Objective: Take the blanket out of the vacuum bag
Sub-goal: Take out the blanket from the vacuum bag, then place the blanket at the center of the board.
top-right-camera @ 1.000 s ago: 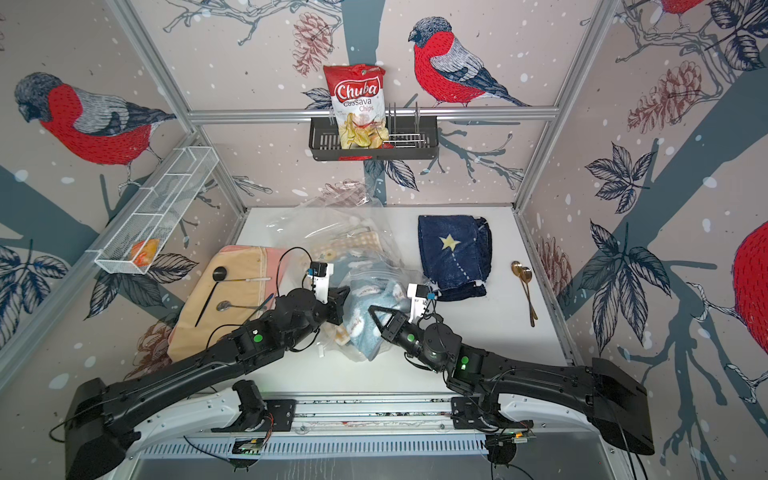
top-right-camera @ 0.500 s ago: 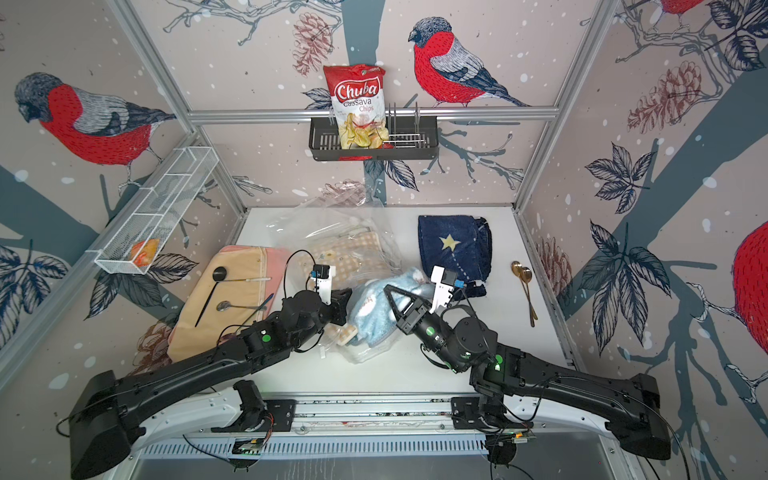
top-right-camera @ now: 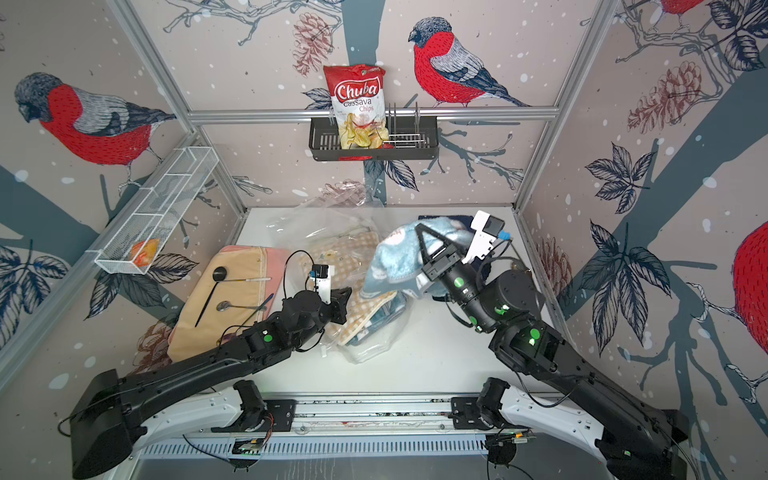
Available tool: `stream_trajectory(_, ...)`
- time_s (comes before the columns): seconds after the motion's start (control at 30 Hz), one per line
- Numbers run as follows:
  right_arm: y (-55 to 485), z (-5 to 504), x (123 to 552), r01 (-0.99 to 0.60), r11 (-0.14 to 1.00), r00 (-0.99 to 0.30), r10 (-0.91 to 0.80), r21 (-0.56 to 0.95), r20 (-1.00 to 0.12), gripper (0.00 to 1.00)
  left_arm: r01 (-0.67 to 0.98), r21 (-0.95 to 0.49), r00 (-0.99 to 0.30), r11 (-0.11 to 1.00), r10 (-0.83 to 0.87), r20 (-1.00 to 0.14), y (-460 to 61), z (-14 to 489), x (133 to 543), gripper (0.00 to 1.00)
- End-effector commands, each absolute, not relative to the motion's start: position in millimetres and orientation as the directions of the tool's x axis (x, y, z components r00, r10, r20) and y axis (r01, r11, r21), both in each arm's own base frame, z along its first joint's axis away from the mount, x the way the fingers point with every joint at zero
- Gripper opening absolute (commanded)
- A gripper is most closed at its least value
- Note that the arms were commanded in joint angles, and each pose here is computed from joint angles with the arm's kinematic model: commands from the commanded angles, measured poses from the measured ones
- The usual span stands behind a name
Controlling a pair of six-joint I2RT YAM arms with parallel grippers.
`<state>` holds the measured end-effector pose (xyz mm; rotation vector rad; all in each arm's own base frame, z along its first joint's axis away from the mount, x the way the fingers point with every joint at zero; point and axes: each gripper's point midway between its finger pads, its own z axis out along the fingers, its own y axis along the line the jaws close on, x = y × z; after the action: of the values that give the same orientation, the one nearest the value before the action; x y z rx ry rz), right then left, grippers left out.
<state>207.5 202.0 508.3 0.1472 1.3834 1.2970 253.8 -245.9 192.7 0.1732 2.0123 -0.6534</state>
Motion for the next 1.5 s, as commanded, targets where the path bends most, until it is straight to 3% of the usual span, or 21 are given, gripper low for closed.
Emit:
stream_trajectory(0.0, 202, 534, 215, -0.631, 0.386, -0.301, 0.677, 0.673, -0.671, 0.0, 0.36, -0.391, -0.508, 0.847, -0.174, -0.844, -244, 190, 258, 0.0)
stream_trajectory(0.23, 155, 533, 282, -0.6, 0.399, -0.303, 0.689, 0.694, -0.658, 0.0, 0.355, -0.413, -0.53, 0.839, -0.183, -0.828, -241, 179, 253, 0.0)
stream_trajectory(0.4, 118, 518, 299, -0.594, 0.391, -0.313, 0.693, 0.703, -0.65, 0.0, 0.341, -0.398, -0.518, 0.852, -0.183, -0.835, -231, 179, 250, 0.0)
stream_trajectory(0.77, 75, 431, 315, -0.449, 0.432, -0.36, 0.713, 0.782, -0.601, 0.0, 0.322, -0.406, -0.516, 0.856, -0.201, -0.833, -216, 172, 250, 0.0)
stream_trajectory(0.97, 72, 400, 360, -0.355, 0.48, -0.387, 0.706, 0.803, -0.593, 0.0, 0.333, -0.414, -0.514, 0.847, -0.205, -0.833, -219, 173, 253, 0.0)
stream_trajectory(1.3, 78, 458, 451, -0.491, 0.448, -0.372, 0.667, 0.747, -0.645, 0.0, 0.344, -0.402, -0.505, 0.849, -0.194, -0.841, -220, 178, 269, 0.0)
stream_trajectory(1.47, 78, 353, 454, -0.323, 0.455, -0.476, 0.679, 0.83, -0.558, 0.0, 0.344, -0.422, -0.505, 0.839, -0.214, -0.836, -218, 178, 267, 0.0)
